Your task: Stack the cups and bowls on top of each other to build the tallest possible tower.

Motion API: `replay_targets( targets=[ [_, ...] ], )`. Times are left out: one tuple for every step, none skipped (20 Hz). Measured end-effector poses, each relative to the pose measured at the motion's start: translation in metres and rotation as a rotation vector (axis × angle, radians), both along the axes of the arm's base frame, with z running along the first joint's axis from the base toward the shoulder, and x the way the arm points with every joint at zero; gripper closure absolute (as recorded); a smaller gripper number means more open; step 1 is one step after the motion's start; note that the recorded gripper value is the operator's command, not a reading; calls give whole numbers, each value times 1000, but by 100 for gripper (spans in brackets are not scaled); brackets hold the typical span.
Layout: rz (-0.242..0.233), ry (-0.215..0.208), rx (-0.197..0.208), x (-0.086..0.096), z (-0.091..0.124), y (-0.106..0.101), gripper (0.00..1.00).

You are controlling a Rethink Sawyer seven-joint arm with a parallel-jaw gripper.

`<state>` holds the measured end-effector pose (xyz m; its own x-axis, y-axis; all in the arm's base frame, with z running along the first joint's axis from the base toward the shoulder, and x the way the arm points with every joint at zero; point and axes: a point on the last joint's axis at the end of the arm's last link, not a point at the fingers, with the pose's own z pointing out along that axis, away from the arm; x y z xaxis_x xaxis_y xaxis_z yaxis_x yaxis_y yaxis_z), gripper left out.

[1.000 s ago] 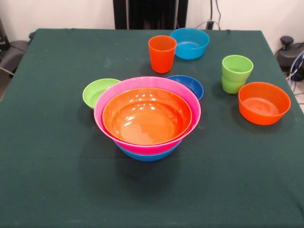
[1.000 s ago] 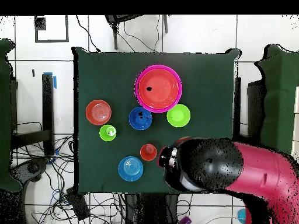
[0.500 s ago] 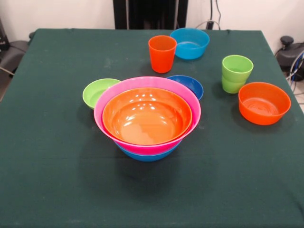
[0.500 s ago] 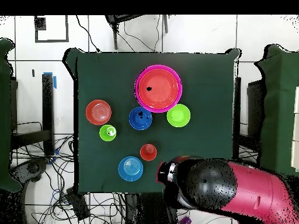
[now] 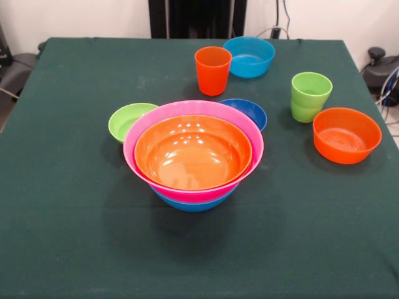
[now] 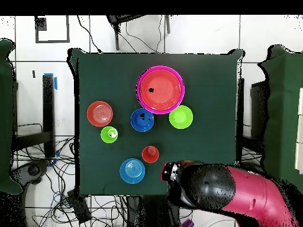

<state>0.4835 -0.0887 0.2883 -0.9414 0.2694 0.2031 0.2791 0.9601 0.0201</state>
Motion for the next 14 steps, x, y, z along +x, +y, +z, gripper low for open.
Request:
replay_targets(
  targets=[
    [11, -8, -1, 1, -8, -1, 0],
    [20, -10, -3, 2, -13, -1, 0],
    [39, -11, -6, 1, -22, -2, 0],
    [57, -11, -8, 1, -30, -2, 0],
    [76, -9, -10, 1, -38, -3, 0],
    [89, -7, -11, 1, -44, -3, 0],
    [102, -5, -11, 1, -50, -3, 0],
    [119, -1, -10, 1, -57, -3, 0],
    [137, 8, -6, 1, -66, -3, 0],
    [148, 15, 0, 1, -72, -3, 0],
    [158, 23, 5, 1, -78, -3, 0],
    [166, 30, 12, 2, -84, -3, 0],
    [172, 36, 20, 3, -89, -2, 0],
    [175, 42, 29, 4, -94, -2, 0]
  ],
)
